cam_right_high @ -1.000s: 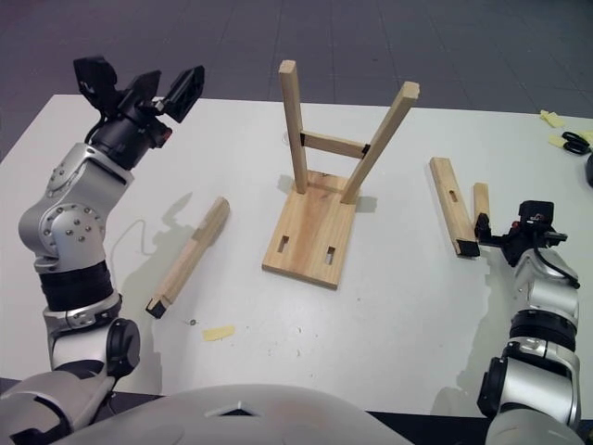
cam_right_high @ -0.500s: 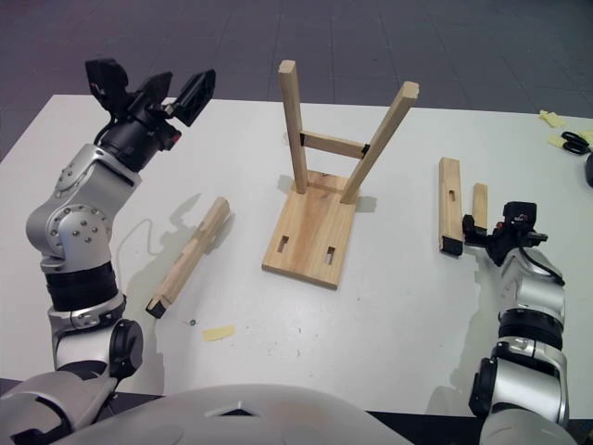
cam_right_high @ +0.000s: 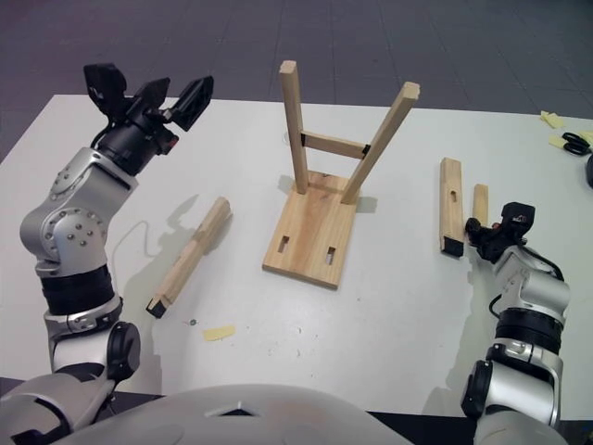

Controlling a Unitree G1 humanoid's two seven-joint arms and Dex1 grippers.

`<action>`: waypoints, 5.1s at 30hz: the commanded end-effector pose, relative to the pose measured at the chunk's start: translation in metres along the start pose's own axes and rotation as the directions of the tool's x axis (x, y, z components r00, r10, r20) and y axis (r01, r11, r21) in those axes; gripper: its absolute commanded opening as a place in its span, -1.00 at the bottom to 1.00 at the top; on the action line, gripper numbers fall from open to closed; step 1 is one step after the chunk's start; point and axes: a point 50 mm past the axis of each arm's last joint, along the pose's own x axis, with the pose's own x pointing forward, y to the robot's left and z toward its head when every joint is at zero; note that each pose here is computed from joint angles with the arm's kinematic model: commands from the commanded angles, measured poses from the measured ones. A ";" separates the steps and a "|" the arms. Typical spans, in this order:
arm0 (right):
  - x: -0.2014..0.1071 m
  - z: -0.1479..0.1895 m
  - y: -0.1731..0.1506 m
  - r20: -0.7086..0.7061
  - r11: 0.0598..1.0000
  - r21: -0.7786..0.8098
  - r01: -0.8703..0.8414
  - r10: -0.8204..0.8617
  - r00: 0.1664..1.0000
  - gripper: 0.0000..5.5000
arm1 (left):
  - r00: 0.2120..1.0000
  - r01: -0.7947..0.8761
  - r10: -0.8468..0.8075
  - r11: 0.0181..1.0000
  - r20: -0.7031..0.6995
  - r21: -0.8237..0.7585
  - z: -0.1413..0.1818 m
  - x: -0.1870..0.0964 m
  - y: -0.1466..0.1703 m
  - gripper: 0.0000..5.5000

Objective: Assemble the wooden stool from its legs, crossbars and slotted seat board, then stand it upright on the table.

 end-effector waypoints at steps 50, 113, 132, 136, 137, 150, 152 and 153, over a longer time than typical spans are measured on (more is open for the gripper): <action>-0.142 0.090 0.218 0.497 0.442 -0.728 -0.524 0.867 0.041 -0.52 | 0.882 0.470 -0.440 0.795 0.168 -0.384 0.032 0.010 -0.099 0.32; -0.124 0.067 0.182 0.553 0.636 -0.633 -0.441 0.770 0.318 0.96 | 0.968 -0.084 0.061 0.993 -0.243 -0.086 -0.054 -0.081 -0.001 -0.85; -0.120 0.067 0.180 0.546 0.640 -0.638 -0.428 0.768 0.335 0.96 | 0.926 -0.239 0.196 0.966 -0.323 -0.099 -0.092 -0.098 -0.007 -0.85; -0.120 0.067 0.180 0.543 0.637 -0.642 -0.427 0.771 0.333 0.96 | 0.925 -0.250 0.213 0.965 -0.316 -0.080 -0.092 -0.100 -0.002 -0.85; -0.120 0.067 0.180 0.542 0.636 -0.642 -0.427 0.771 0.333 0.96 | 0.923 -0.247 0.212 0.966 -0.319 -0.072 -0.093 -0.101 -0.001 -0.85; -0.121 0.070 0.178 0.571 0.660 -0.636 -0.399 0.751 0.331 0.96 | 0.911 -0.182 0.182 0.983 -0.371 0.034 -0.097 -0.116 -0.012 -0.85; -0.121 0.071 0.179 0.572 0.658 -0.640 -0.398 0.753 0.325 0.96 | 0.912 -0.164 0.184 0.983 -0.367 0.084 -0.100 -0.114 -0.015 -0.85; -0.121 0.072 0.180 0.572 0.654 -0.644 -0.397 0.756 0.319 0.96 | 0.911 -0.155 0.186 0.982 -0.369 0.111 -0.104 -0.115 -0.016 -0.85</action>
